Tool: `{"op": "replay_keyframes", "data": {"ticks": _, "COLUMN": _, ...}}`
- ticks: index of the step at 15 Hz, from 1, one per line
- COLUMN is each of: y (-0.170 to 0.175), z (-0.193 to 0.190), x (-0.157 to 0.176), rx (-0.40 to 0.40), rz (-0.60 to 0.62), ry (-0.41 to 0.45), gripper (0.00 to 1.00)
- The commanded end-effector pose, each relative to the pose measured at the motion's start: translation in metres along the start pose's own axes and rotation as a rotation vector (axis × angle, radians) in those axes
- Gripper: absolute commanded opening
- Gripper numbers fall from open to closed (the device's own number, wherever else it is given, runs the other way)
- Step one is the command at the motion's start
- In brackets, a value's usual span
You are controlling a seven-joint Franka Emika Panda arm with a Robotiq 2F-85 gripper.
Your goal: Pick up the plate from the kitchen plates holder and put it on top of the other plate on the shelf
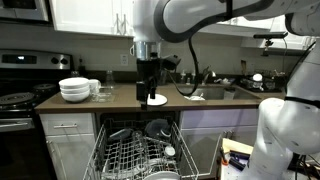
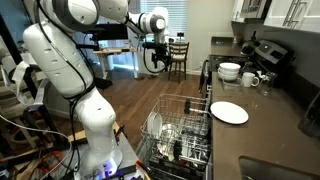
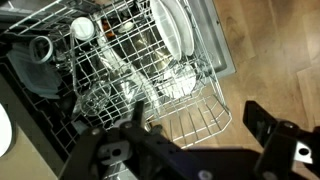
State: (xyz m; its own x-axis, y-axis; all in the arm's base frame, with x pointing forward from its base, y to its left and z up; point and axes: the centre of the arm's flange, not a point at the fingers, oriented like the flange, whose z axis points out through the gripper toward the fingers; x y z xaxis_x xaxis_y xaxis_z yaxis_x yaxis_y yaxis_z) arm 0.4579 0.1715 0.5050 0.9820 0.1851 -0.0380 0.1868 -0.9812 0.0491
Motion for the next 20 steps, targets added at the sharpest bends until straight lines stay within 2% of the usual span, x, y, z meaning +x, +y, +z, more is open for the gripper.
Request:
{"op": "replay_keyframes", "data": {"ticks": 1, "y": -0.011, "z": 0.039, "x": 0.006, "rx": 0.050, "rz": -0.079, "ry": -0.094, "gripper": 1.00}}
{"op": "replay_keyframes", "data": {"ticks": 7, "y": -0.030, "z": 0.106, "x": -0.005, "rx": 0.003, "rz": -0.185, "ry": -0.186, "gripper": 1.00}}
{"op": "replay_keyframes", "data": {"ticks": 9, "y": -0.031, "z": 0.128, "x": -0.008, "rx": -0.005, "rz": -0.186, "ry": -0.204, "gripper": 1.00}}
{"op": "replay_keyframes", "data": {"ticks": 13, "y": -0.019, "z": 0.173, "x": -0.007, "rx": 0.036, "rz": -0.150, "ry": -0.236, "gripper": 1.00}}
{"op": "replay_keyframes", "data": {"ticks": 14, "y": -0.026, "z": 0.155, "x": -0.010, "rx": 0.017, "rz": -0.143, "ry": -0.224, "gripper": 1.00}}
{"op": "replay_keyframes", "data": {"ticks": 16, "y": -0.021, "z": 0.170, "x": -0.010, "rx": 0.021, "rz": -0.134, "ry": -0.246, "gripper": 1.00}}
{"op": "replay_keyframes", "data": {"ticks": 20, "y": -0.021, "z": 0.173, "x": -0.009, "rx": 0.022, "rz": -0.131, "ry": -0.249, "gripper": 1.00}}
